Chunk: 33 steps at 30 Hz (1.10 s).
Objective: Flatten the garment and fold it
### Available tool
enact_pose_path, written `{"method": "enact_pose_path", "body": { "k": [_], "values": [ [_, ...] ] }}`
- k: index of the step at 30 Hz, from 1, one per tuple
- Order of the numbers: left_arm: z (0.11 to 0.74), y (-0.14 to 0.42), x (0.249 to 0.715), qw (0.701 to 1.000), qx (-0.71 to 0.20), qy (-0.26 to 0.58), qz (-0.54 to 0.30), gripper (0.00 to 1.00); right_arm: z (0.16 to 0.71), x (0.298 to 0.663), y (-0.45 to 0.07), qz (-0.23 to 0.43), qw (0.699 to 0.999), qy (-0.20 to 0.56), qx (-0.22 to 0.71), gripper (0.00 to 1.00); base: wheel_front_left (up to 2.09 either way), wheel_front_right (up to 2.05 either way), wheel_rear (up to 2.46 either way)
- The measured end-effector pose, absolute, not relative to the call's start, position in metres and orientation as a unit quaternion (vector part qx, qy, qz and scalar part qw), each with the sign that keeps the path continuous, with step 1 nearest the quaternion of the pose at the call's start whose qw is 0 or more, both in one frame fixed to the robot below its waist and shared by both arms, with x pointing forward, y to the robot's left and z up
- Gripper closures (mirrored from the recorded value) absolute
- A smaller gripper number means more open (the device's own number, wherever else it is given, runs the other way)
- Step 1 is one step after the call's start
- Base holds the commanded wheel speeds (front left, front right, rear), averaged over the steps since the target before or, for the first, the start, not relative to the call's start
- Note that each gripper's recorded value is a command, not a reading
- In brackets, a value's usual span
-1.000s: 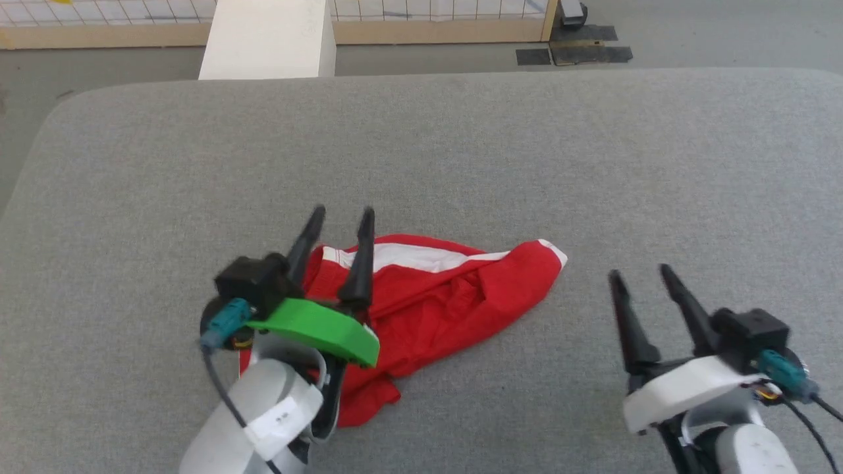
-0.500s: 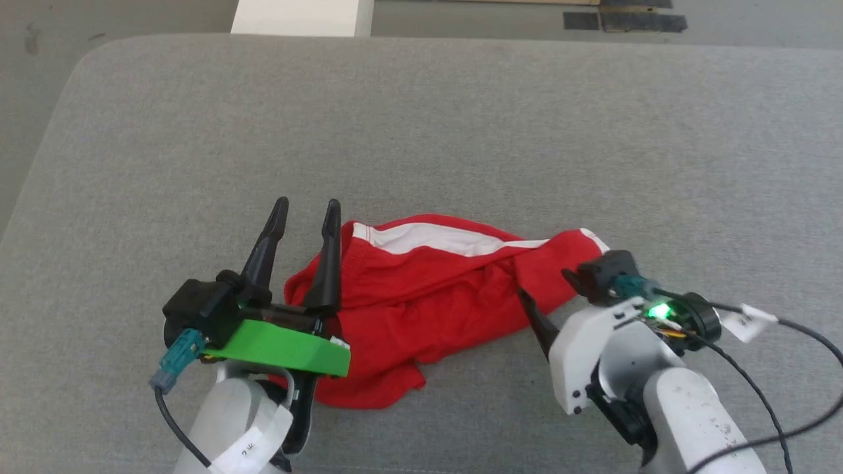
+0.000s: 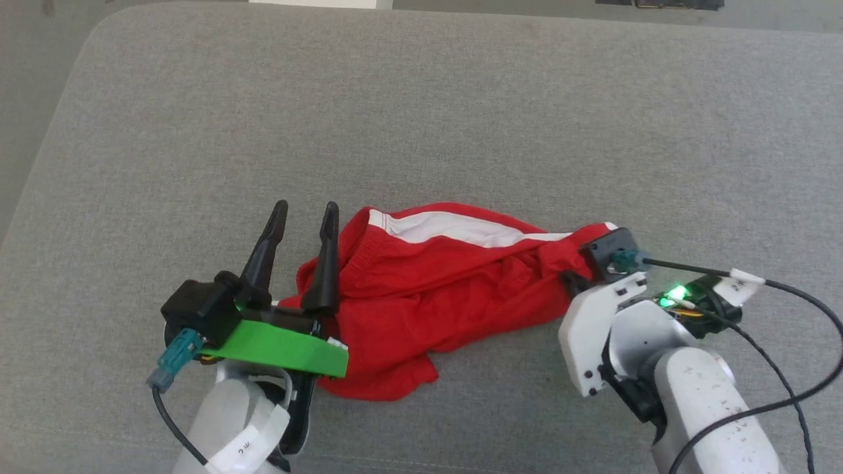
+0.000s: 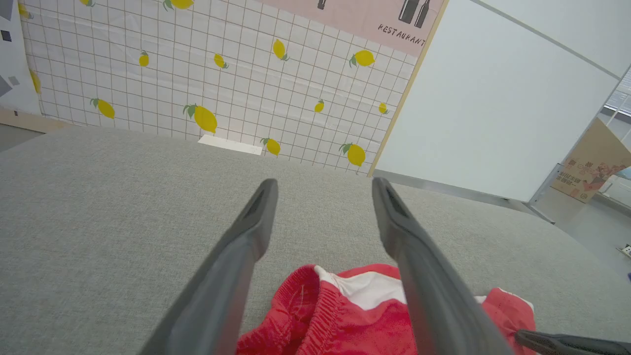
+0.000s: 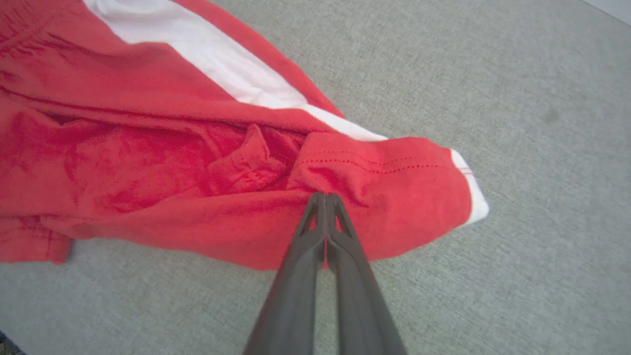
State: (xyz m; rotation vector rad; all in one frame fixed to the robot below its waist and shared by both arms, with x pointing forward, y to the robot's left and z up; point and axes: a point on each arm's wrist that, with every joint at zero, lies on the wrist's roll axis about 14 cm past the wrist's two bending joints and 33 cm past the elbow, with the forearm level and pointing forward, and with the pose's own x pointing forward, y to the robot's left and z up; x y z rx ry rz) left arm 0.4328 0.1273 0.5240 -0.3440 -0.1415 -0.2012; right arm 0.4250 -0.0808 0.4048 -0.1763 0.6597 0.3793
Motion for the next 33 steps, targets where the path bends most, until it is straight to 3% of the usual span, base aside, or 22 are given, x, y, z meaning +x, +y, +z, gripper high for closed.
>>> {"method": "enact_pose_path", "body": {
  "k": [9, 12, 19, 20, 21, 22, 25, 33],
  "values": [
    [0.529, 0.123, 0.432, 0.976, -0.172, -0.075, -0.106, 0.0, 0.437, 0.426, -0.143, 0.09, 0.969, 0.23, -0.015, 1.0, 0.0, 0.0, 0.0],
    [0.532, 0.12, 0.431, 0.976, -0.172, -0.078, -0.11, 0.0, 0.433, 0.408, -0.179, 0.037, 0.973, 0.226, 0.011, 1.0, 0.0, 0.0, 0.0],
    [0.53, 0.112, 0.428, 0.975, -0.17, -0.072, -0.12, 0.0, 0.387, 0.333, -0.241, -0.061, 0.946, 0.314, 0.043, 1.0, 0.0, 0.0, 0.0],
    [0.53, 0.11, 0.428, 0.975, -0.17, -0.072, -0.123, 0.0, 0.383, 0.325, -0.246, -0.071, 0.941, 0.326, 0.047, 0.95, 0.0, 0.0, 0.0],
    [0.531, 0.107, 0.428, 0.975, -0.169, -0.072, -0.126, 0.0, 0.379, 0.319, -0.249, -0.077, 0.937, 0.336, 0.05, 0.55, 0.0, 0.0, 0.0],
    [0.531, 0.106, 0.428, 0.975, -0.168, -0.073, -0.129, 0.0, 0.378, 0.315, -0.252, -0.081, 0.935, 0.341, 0.053, 0.0, 0.0, 0.0, 0.0],
    [0.536, 0.101, 0.428, 0.973, -0.168, -0.078, -0.137, 0.0, 0.389, 0.315, -0.261, -0.096, 0.941, 0.319, 0.056, 0.0, 0.0, 0.0, 0.0],
    [0.535, 0.076, 0.418, 0.968, -0.169, -0.066, -0.172, 0.0, 0.462, 0.346, -0.268, -0.097, 0.985, 0.139, 0.018, 0.0, 0.0, 0.0, 0.0]
  ]
}}
